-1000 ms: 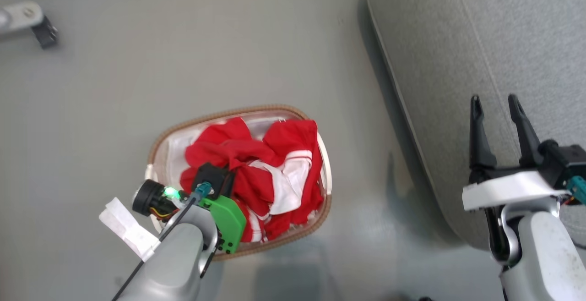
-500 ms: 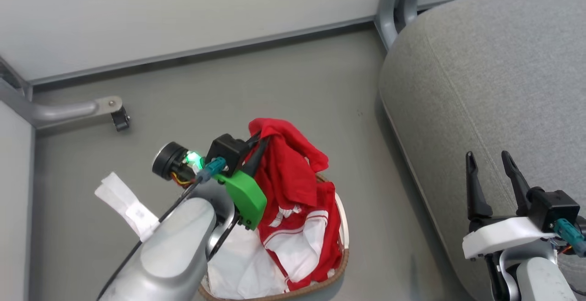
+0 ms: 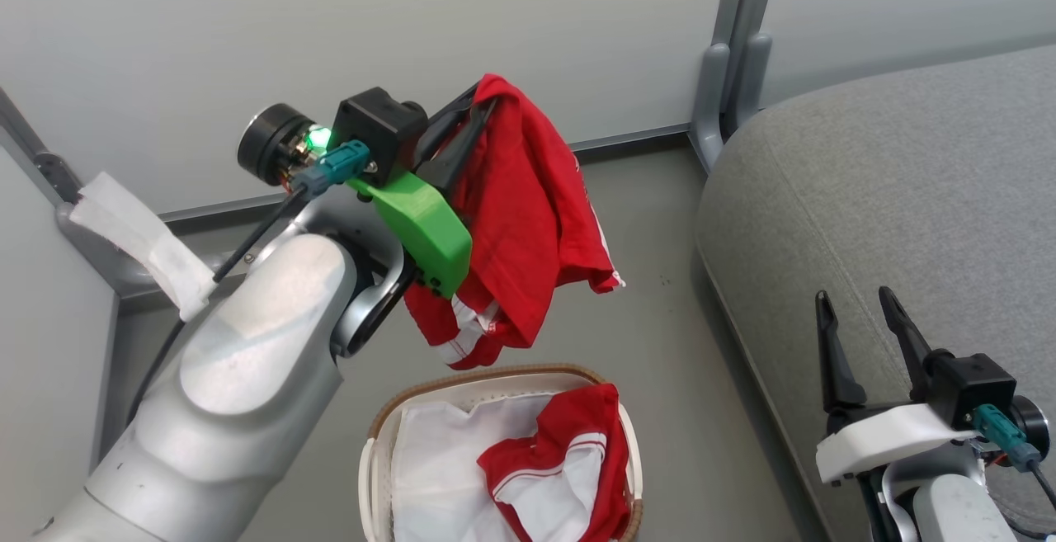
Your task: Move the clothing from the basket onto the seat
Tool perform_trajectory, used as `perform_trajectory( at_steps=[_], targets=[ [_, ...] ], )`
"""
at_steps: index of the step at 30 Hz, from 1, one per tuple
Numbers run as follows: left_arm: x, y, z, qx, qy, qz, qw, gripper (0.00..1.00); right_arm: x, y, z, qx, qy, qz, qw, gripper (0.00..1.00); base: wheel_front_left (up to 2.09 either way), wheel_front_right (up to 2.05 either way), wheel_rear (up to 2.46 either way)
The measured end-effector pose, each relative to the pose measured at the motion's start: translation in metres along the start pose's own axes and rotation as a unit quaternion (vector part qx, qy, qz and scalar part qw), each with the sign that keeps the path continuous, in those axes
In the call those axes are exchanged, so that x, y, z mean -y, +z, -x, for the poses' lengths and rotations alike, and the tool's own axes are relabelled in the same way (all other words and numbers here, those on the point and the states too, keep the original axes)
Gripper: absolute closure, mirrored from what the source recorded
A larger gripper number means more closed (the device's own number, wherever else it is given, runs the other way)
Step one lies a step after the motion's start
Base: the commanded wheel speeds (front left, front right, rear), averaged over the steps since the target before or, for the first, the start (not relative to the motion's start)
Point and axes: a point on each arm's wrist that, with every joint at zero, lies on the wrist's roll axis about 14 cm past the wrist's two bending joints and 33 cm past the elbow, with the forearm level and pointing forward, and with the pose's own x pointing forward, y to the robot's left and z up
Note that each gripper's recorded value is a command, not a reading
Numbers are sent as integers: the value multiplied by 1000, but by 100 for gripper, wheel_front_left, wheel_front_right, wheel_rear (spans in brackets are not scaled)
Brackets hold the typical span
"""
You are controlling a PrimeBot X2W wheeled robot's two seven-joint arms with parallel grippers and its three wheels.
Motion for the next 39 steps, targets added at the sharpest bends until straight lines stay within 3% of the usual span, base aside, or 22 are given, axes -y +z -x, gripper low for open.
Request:
perform_trajectory(
  at_steps=[8, 22, 35, 36, 37, 38, 39],
  targets=[
    [3, 25, -10, 25, -10, -7, 1000, 100, -25, 7, -6, 11, 38, 4, 999, 0, 0, 0, 0],
    [19, 33, -15, 34, -29, -7, 999, 100, -121, 5, -24, 11, 193, 60, 979, 0, 0, 0, 0],
    [31, 42, -9, 53, -46, -12, 997, 100, -152, 38, -59, 61, 237, 106, 964, 0, 0, 0, 0],
    [31, 41, -8, 53, -47, -12, 997, 100, -152, 38, -61, 62, 238, 107, 963, 5, 0, 0, 0],
    [30, 40, -7, 55, -45, -10, 997, 100, -152, 40, -63, 63, 239, 109, 963, 58, 0, 0, 0],
    [30, 38, -6, 54, -43, -8, 998, 100, -152, 41, -65, 64, 238, 110, 963, 89, 0, 0, 0],
    [29, 36, -5, 53, -41, -6, 998, 100, -152, 43, -67, 67, 237, 110, 963, 100, 0, 0, 0]
  ],
)
